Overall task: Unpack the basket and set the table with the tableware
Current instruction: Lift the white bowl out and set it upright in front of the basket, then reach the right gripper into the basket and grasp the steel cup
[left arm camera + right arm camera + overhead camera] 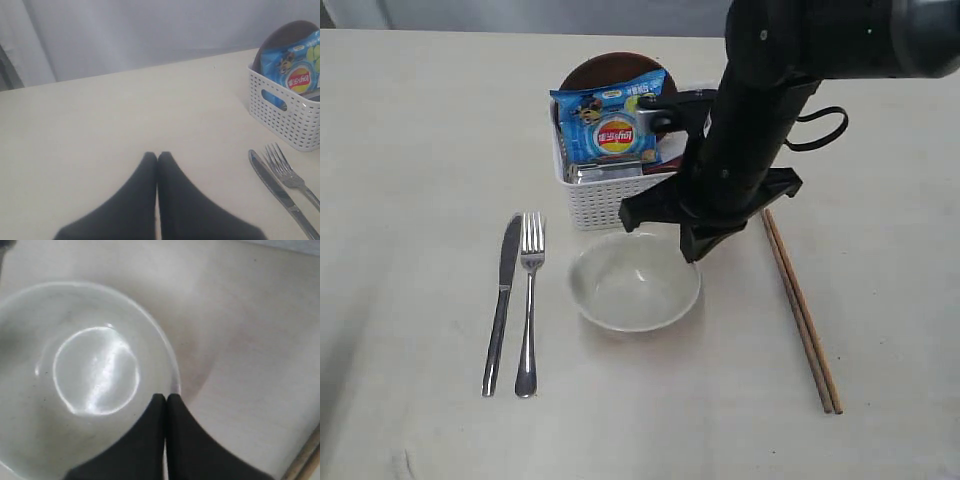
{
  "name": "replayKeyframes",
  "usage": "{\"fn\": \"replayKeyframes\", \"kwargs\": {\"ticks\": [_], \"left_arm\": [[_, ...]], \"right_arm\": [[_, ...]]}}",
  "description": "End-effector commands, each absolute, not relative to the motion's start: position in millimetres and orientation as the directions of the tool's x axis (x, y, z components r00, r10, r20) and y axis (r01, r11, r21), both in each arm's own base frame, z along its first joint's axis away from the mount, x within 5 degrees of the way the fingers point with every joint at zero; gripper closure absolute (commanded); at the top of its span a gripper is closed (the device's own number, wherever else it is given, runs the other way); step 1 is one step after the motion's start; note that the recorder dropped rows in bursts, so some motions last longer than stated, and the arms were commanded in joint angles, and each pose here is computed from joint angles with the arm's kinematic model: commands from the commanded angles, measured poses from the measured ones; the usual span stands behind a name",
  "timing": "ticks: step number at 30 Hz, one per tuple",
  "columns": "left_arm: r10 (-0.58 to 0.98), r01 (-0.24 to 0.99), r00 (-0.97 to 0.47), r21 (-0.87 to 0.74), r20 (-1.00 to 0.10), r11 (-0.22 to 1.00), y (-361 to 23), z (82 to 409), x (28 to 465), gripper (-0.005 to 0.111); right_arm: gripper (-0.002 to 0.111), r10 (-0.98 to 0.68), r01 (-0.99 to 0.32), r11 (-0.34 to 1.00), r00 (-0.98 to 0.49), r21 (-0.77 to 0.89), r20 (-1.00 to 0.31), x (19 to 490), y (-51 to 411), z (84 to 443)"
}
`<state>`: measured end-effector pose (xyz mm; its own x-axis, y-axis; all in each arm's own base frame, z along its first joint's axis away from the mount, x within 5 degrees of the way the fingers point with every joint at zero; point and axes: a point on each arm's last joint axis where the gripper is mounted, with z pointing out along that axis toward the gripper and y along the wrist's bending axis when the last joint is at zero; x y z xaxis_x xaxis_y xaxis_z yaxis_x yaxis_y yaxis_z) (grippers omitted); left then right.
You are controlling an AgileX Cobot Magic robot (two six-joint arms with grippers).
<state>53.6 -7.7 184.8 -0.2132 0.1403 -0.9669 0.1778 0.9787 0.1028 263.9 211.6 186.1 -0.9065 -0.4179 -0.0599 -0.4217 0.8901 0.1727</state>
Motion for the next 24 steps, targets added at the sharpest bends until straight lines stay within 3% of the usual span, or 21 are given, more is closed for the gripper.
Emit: {"fn": "replayKeyframes", "kwargs": {"ticks": [1,4,11,19,24], "left_arm": [[0.131,0.176,-0.214,0.094,-0.968,0.980,-8,184,53,0.107],[0.131,0.176,-0.214,0.094,-0.968,0.980,-8,184,53,0.107],[0.131,0.176,-0.214,0.094,-0.968,0.980,-8,184,53,0.107],[0.131,0.176,-0.214,0.094,-0.968,0.980,-8,184,53,0.107],[0.131,0.176,-0.214,0.094,-0.968,0.980,-8,184,53,0.107]], "right_arm": [[0.108,-0.446,-0.448,0.885,-0.894,0.130,-0.045,266,207,184],[0.108,-0.464,-0.468,0.874,-0.884,0.130,-0.059,268,209,188],[0.068,-0.519,-0.537,0.832,-0.842,0.136,-0.149,285,222,223],[0.067,-0.437,-0.484,0.875,-0.795,0.007,-0.421,326,233,283],[0.067,-0.505,-0.529,0.849,-0.810,-0.001,-0.296,341,246,265]]}}
